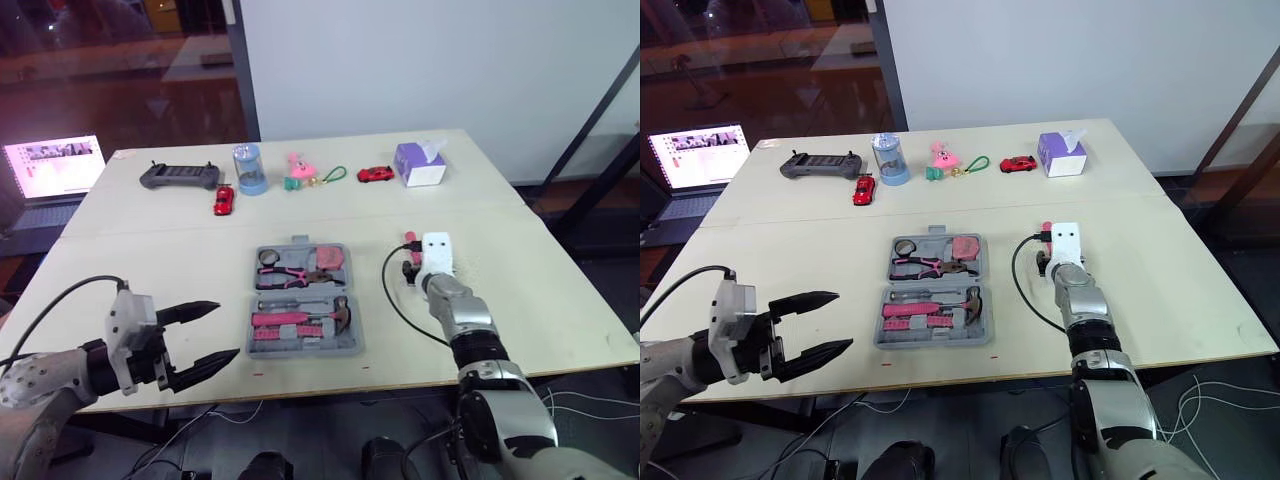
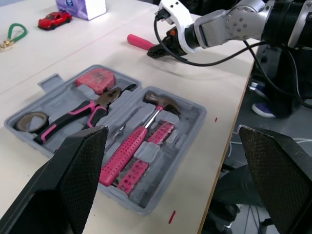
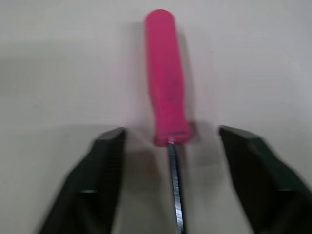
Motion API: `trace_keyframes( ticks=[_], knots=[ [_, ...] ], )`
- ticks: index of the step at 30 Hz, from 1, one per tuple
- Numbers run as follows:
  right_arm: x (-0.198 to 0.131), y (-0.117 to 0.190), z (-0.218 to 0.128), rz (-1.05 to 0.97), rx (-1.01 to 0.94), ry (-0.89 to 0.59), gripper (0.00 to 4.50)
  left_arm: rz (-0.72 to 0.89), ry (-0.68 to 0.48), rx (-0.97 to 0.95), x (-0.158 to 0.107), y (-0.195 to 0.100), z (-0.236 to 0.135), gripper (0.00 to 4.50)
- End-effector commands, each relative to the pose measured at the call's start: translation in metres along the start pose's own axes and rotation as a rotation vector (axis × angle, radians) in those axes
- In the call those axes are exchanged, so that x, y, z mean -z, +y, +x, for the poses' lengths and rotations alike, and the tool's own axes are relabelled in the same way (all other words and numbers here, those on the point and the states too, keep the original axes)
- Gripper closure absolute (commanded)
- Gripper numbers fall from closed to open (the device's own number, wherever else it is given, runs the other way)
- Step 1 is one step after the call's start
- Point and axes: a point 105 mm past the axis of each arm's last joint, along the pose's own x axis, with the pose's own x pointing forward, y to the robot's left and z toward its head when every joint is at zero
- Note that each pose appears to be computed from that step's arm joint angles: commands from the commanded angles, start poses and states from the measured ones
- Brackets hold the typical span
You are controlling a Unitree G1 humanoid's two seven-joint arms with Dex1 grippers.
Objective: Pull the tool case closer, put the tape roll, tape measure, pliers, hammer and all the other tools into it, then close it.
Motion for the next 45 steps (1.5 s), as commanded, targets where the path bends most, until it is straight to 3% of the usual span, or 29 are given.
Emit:
trace_keyframes(
  ticks=[1, 2, 3, 10, 13, 20, 25, 30, 33, 45],
  knots=[
    [0.007, -0.002, 0.002, 0.01, 0.008, 0.025, 3.48, 0.036, -0.014, -0.003, -0.009, -0.001, -0.002, 0.0],
    [0.008, -0.002, 0.002, 0.011, 0.007, 0.026, 3.97, 0.036, -0.014, -0.003, -0.009, -0.001, -0.002, 0.0],
    [0.008, -0.002, 0.003, 0.012, 0.006, 0.027, 4.14, 0.036, -0.014, -0.003, -0.009, -0.002, -0.002, 0.0],
    [-0.015, 0.004, -0.006, -0.03, -0.049, -0.099, 4.14, 0.032, -0.015, -0.005, -0.007, -0.001, -0.002, 0.0],
    [-0.05, 0.025, -0.033, -0.159, -0.211, -0.264, 4.14, 0.029, -0.016, -0.008, -0.007, 0.002, -0.002, 0.0],
    [-0.091, 0.068, -0.115, -0.39, -0.62, -0.398, 4.14, 0.022, 0.019, -0.018, -0.001, 0.012, -0.013, 0.0],
    [-0.086, 0.101, -0.181, -0.634, -1.005, -0.309, 4.14, 0.002, 0.09, -0.024, 0.012, 0.024, -0.033, 0.0],
    [-0.067, 0.115, -0.205, -0.819, -1.134, -0.114, 4.14, 0.008, 0.211, -0.006, 0.031, 0.029, -0.057, 0.0],
    [-0.061, 0.124, -0.206, -0.911, -1.128, -0.04, 4.14, 0.018, 0.261, 0.008, 0.04, 0.03, -0.065, 0.0],
    [-0.032, 0.183, -0.191, -1.047, -1.114, 0.05, 4.14, 0.019, 0.211, 0.04, 0.036, 0.022, -0.05, 0.0]
  ],
)
